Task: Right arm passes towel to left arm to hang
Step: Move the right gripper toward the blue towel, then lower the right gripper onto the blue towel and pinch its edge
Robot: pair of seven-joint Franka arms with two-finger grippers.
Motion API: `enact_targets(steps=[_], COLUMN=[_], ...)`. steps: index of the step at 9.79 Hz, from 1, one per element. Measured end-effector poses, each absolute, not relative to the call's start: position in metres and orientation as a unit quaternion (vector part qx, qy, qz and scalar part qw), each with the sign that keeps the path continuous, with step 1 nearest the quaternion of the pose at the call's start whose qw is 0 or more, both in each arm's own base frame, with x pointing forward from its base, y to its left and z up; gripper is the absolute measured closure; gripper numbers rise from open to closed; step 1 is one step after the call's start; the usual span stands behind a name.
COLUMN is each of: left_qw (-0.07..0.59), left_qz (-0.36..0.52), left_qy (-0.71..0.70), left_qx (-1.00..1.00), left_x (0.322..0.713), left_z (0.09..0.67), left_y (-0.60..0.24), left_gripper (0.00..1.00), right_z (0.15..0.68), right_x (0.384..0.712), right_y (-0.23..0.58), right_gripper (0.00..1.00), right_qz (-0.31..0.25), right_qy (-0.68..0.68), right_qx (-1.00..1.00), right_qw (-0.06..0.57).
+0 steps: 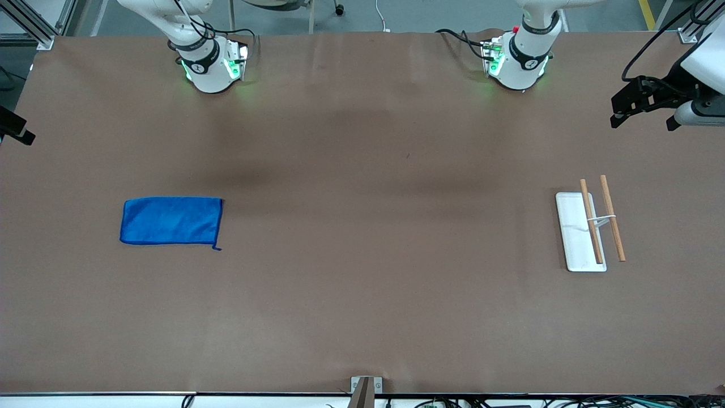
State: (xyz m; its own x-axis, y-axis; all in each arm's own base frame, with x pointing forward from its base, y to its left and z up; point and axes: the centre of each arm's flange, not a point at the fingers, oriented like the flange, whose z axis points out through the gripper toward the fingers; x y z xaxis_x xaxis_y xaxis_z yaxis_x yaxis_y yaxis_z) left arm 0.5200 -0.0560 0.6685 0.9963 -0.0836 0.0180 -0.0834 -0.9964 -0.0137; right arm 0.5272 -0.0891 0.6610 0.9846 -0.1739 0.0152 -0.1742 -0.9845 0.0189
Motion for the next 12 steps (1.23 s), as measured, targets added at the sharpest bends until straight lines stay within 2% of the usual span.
enact_targets(steps=[4, 6, 9, 12], left_qw=[0.006, 0.006, 0.006, 0.006], left_qz=[-0.009, -0.009, -0.009, -0.009], left_qy=[0.04, 0.039, 0.039, 0.041], left_qx=[-0.999, -0.999, -0.999, -0.999], left_x=[0.52, 0.52, 0.52, 0.52], left_z=[0.669, 0.669, 0.669, 0.669], left_y=[-0.054, -0.053, -0.053, -0.055], left_gripper=[0.0, 0.0, 0.0, 0.0], right_z=[0.658, 0.632, 0.524, 0.385], right_x=[0.527, 0.532, 0.552, 0.549], right_y=[-0.089, -0.087, -0.084, -0.078], right_gripper=[0.0, 0.0, 0.0, 0.0], right_qz=[0.001, -0.023, -0.034, -0.006], right_qy=[-0.087, -0.082, -0.073, -0.037], right_qx=[0.996, 0.996, 0.997, 0.999], right_qw=[0.01, 0.008, 0.008, 0.01])
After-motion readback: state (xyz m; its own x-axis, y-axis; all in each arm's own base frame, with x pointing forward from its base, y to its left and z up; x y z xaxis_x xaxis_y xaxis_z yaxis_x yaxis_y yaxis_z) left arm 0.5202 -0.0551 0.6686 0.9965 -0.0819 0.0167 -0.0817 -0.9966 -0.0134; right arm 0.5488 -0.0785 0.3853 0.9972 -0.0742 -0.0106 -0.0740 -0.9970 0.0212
